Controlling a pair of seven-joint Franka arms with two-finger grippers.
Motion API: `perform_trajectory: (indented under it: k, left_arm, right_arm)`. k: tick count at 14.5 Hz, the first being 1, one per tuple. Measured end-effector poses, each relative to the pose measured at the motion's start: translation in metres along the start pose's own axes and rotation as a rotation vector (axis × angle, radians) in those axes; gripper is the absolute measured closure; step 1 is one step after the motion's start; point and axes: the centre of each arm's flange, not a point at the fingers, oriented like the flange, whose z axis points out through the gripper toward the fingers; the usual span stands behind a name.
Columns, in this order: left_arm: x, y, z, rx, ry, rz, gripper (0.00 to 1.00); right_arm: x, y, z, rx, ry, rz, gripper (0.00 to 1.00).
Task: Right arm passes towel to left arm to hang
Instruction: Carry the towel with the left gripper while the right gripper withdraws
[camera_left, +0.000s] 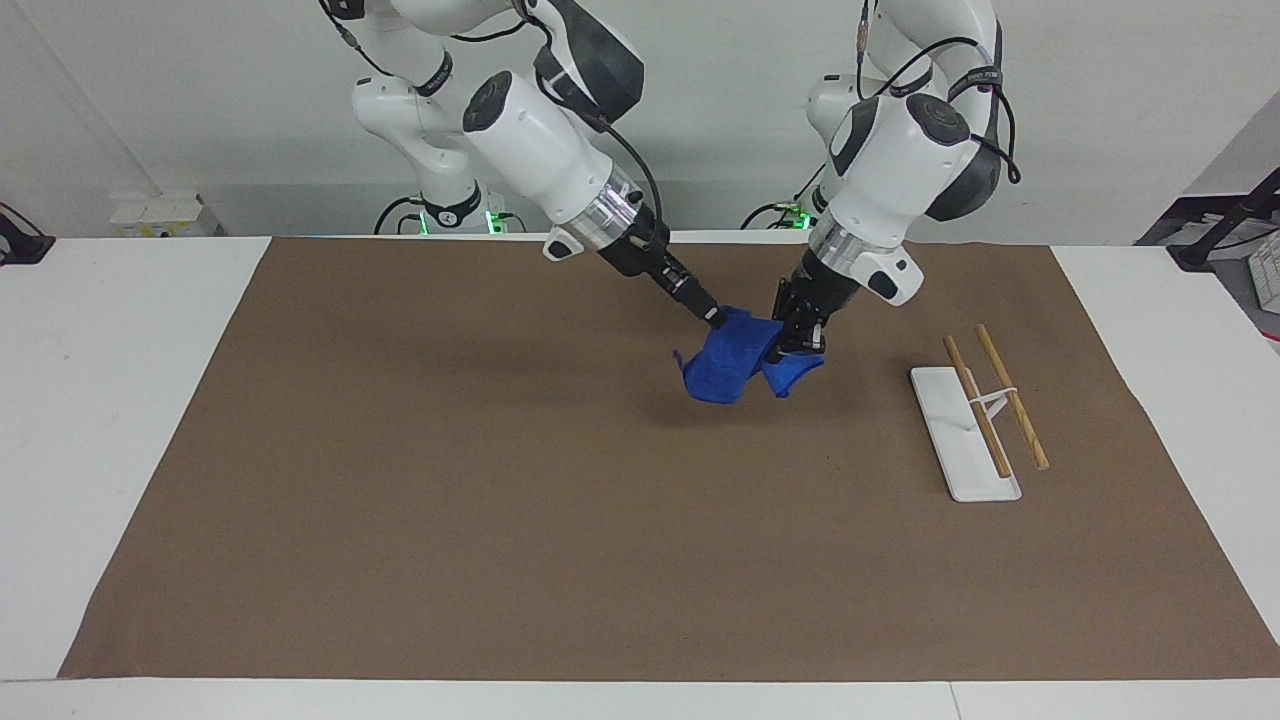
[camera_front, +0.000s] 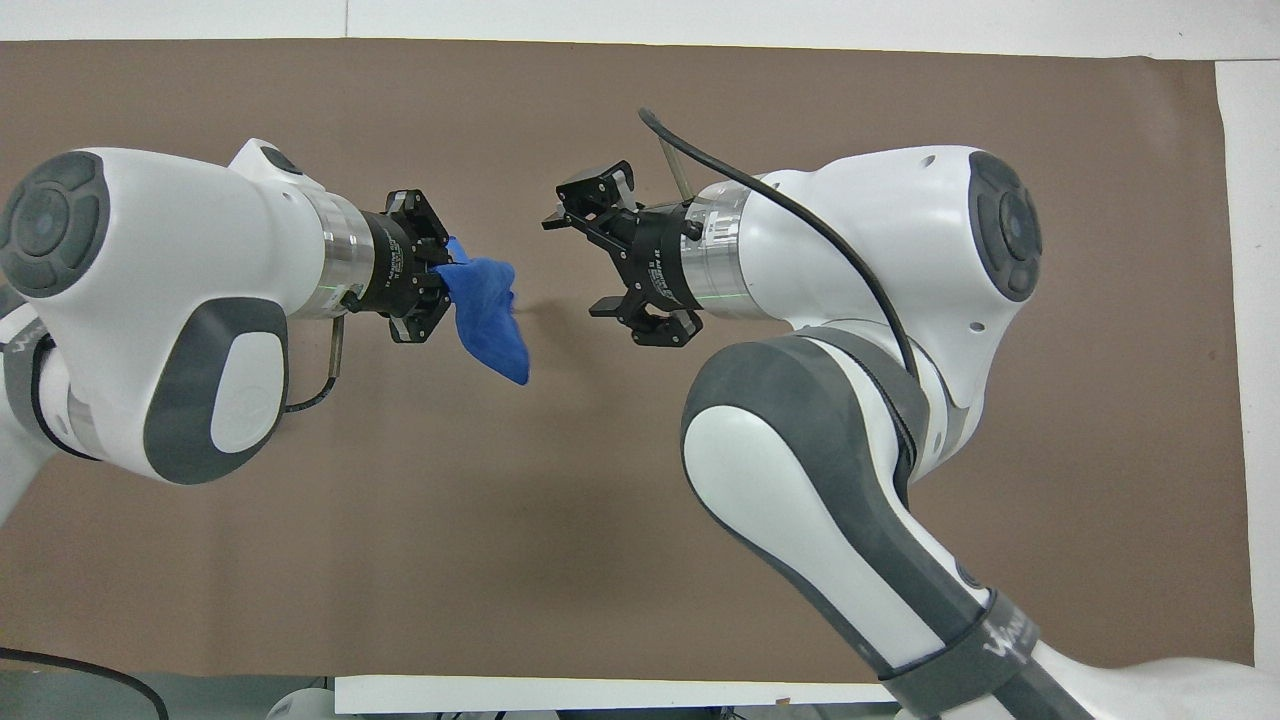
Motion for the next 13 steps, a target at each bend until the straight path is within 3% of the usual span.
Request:
perform_trajectory:
  k: [3, 6, 9, 13]
  left_arm:
    - [0.044, 0.013, -0.009, -0.017, 0.018, 0.144, 0.98]
    - [0.089, 0.023, -0.017, -0.029, 0.038, 0.251, 0.98]
    - [0.138, 0.025, -0.022, -0.029, 0.06, 0.287, 0.98]
    - [0.193, 0.028, -0.036, -0.06, 0.089, 0.278, 0.98]
  right_arm:
    - [0.047, 0.034, -0.007, -0.149, 0.104, -0.337, 0.0]
    - [0.11, 0.067, -0.049, -0.328, 0.147, -0.604, 0.0]
    - [0.175, 0.108, -0.115, -0.51, 0.189, -0.732, 0.0]
    - [0.212, 0.154, -0.196, -0.586, 0.148, -0.747, 0.0]
